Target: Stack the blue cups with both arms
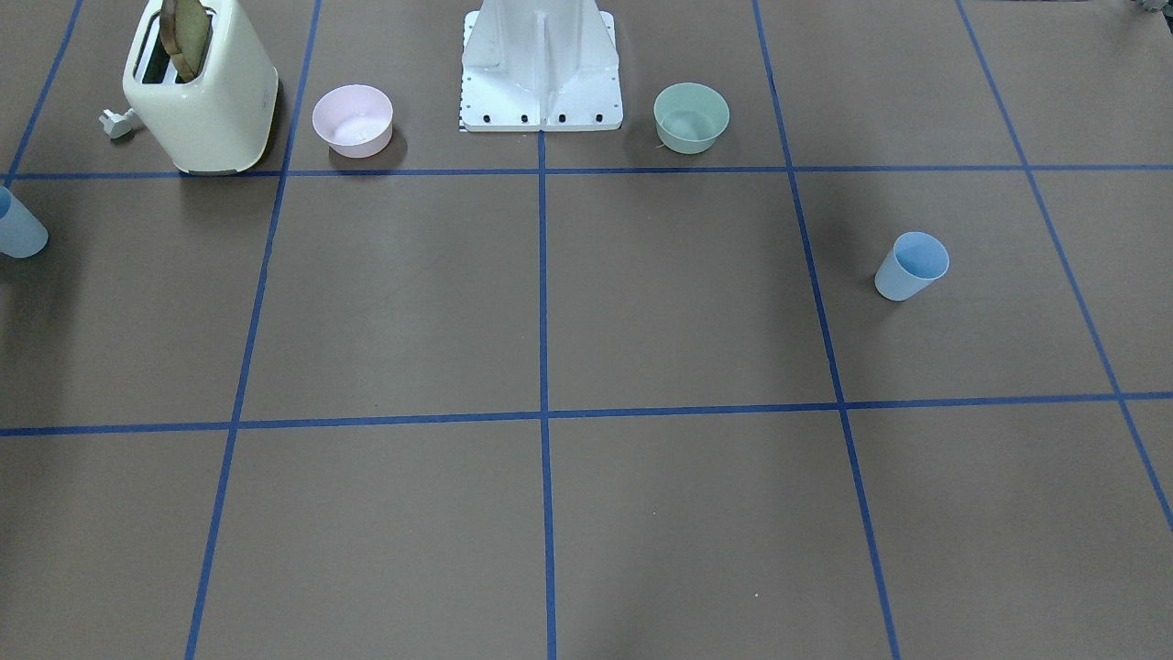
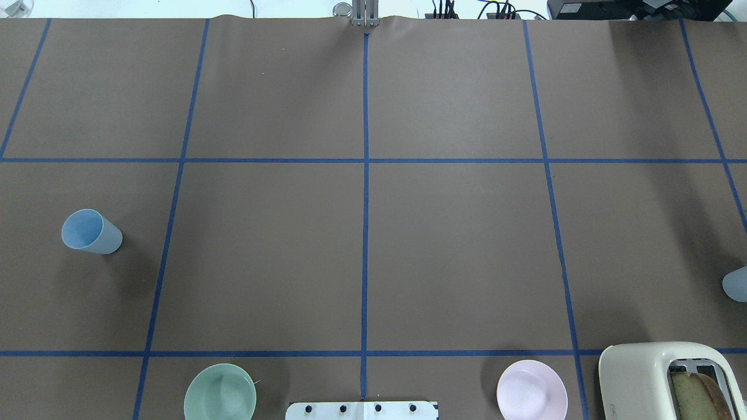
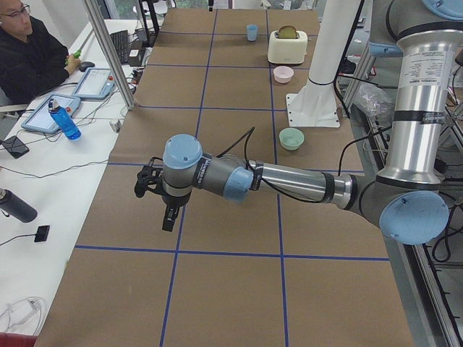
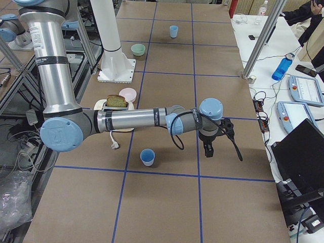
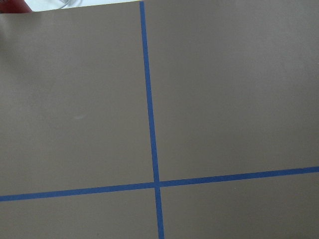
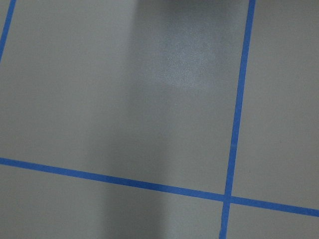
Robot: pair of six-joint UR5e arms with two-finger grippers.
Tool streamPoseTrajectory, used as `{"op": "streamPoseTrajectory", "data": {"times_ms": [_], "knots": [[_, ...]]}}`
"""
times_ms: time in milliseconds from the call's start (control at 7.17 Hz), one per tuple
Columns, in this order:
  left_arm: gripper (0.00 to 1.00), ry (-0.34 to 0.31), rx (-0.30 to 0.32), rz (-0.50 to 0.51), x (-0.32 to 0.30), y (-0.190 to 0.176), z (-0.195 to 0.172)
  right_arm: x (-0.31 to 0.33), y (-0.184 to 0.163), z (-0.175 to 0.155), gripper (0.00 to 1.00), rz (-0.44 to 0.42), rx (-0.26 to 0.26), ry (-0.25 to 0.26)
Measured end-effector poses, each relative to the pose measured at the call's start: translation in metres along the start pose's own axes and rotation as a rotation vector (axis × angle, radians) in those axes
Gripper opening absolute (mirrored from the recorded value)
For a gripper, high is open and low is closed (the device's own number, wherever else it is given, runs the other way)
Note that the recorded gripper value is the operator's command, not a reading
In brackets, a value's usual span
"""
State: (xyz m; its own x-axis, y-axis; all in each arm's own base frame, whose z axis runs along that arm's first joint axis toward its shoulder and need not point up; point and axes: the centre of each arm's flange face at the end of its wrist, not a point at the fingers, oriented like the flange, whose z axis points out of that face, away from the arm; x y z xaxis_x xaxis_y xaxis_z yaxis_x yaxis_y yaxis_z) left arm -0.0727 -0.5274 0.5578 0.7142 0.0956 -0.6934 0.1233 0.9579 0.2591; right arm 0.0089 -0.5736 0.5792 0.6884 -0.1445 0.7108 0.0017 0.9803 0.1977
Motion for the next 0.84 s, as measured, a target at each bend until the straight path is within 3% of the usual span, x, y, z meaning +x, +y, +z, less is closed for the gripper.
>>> {"op": "streamPoseTrajectory", "data": {"times_ms": [279,558,837], "knots": [[0.98,0.003,0.001,0.002,0.000,0.002,0.000,0.000,0.001,0.000,1.00,-0.002,0.002,-0.001],[0.98,0.008,0.004,0.005,0.003,0.008,-0.002,-0.017,-0.006,-0.019,1.00,-0.042,0.048,0.019],[0.98,0.013,0.004,0.006,0.011,0.009,-0.002,-0.008,0.019,-0.015,1.00,-0.037,0.049,0.043]]}}
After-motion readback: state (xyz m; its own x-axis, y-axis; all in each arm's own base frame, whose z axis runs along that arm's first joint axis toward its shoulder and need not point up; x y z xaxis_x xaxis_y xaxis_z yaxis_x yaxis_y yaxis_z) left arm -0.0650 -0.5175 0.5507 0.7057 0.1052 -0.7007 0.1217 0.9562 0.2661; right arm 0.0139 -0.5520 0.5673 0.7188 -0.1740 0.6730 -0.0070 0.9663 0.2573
